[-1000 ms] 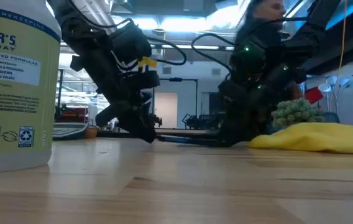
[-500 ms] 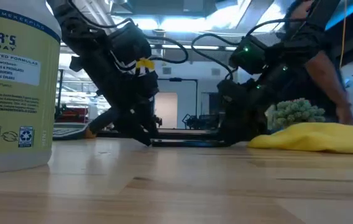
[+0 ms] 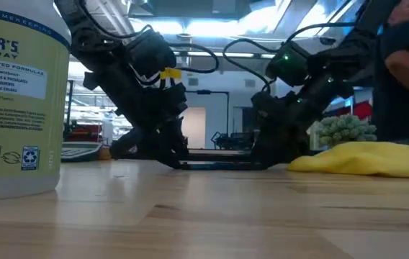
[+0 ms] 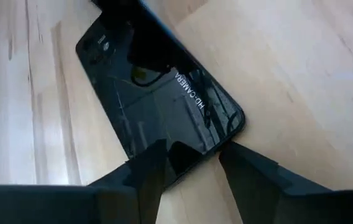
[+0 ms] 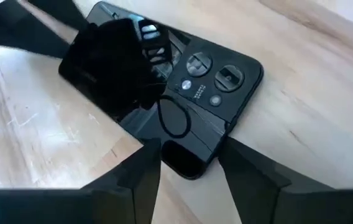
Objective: Apply microfiber cloth
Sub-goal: Spray the back of the cellphone using the spray bottle
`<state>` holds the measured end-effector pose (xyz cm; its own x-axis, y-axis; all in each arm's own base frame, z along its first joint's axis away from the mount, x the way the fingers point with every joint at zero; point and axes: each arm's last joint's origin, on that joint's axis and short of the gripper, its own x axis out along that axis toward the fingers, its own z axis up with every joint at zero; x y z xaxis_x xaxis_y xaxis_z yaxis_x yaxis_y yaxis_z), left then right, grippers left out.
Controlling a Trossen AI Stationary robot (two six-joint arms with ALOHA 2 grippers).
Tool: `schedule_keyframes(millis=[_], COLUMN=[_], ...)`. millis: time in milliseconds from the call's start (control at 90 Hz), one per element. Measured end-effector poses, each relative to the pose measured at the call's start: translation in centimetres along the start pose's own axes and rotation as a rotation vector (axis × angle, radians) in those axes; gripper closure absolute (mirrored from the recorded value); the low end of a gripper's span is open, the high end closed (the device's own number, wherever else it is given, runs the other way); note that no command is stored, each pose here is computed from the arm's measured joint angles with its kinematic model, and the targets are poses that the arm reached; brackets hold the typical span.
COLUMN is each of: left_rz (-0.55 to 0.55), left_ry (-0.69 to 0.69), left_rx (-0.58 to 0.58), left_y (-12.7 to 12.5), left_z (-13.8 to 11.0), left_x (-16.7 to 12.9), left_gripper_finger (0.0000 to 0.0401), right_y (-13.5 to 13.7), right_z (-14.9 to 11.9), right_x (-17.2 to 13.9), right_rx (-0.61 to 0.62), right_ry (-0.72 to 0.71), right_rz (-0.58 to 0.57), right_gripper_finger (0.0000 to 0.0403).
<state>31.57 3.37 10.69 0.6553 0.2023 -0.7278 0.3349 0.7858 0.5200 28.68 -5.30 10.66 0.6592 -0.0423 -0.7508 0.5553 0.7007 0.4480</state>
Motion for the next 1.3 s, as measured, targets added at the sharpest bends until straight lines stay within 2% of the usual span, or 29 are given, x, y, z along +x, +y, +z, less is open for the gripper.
schedule_keyframes(millis=[222,356,478,567,622,700,811,978,1122,1300], left_rz=[0.149,0.198,0.245,0.23,0.208,0.163,0.049,-0.031,-0.104,-0.171], left_ry=[0.117,0.095,0.101,0.096,0.083,0.07,0.073,0.064,0.005,-0.113], left_rx=[-0.02,-0.19,-0.385,-0.529,-0.616,-0.698,-0.723,-0.735,-0.723,-0.662], left_y=[-0.2,0.7,2.6,4.3,5.1,5.9,5.7,4.4,2.5,0.3], left_z=[1.6,1.8,0.4,-1.3,-2.4,-3.9,-5.1,-4.7,-2.6,0.3], left_x=[-3.1,-4.4,-4.3,-3.8,-3.3,-2.6,-1.4,-0.1,0.3,0.1], left_gripper_finger=[0.0253,0.0253,0.0253,0.0253,0.0253,0.0253,0.0253,0.0253,0.0253,0.0253], right_y=[0.1,0.4,1.0,2.0,2.7,3.2,3.6,3.5,2.6,2.4], right_z=[0.3,0.8,0.4,-0.4,-1.1,-2.4,-3.1,-3.3,-2.7,-1.1], right_x=[-0.9,-2.4,-2.8,-2.7,-2.3,-1.6,-0.8,0.2,0.4,0.1], right_rx=[0.0,-0.047,-0.201,-0.353,-0.47,-0.604,-0.651,-0.648,-0.66,-0.635], right_ry=[0.023,0.013,0.026,0.027,0.005,-0.013,-0.097,-0.121,-0.145,-0.173], right_rz=[0.004,0.022,0.036,0.048,0.016,-0.086,-0.23,-0.257,-0.376,-0.395], right_gripper_finger=[0.0251,0.0251,0.0251,0.0251,0.0251,0.0251,0.0251,0.0251,0.0251,0.0251])
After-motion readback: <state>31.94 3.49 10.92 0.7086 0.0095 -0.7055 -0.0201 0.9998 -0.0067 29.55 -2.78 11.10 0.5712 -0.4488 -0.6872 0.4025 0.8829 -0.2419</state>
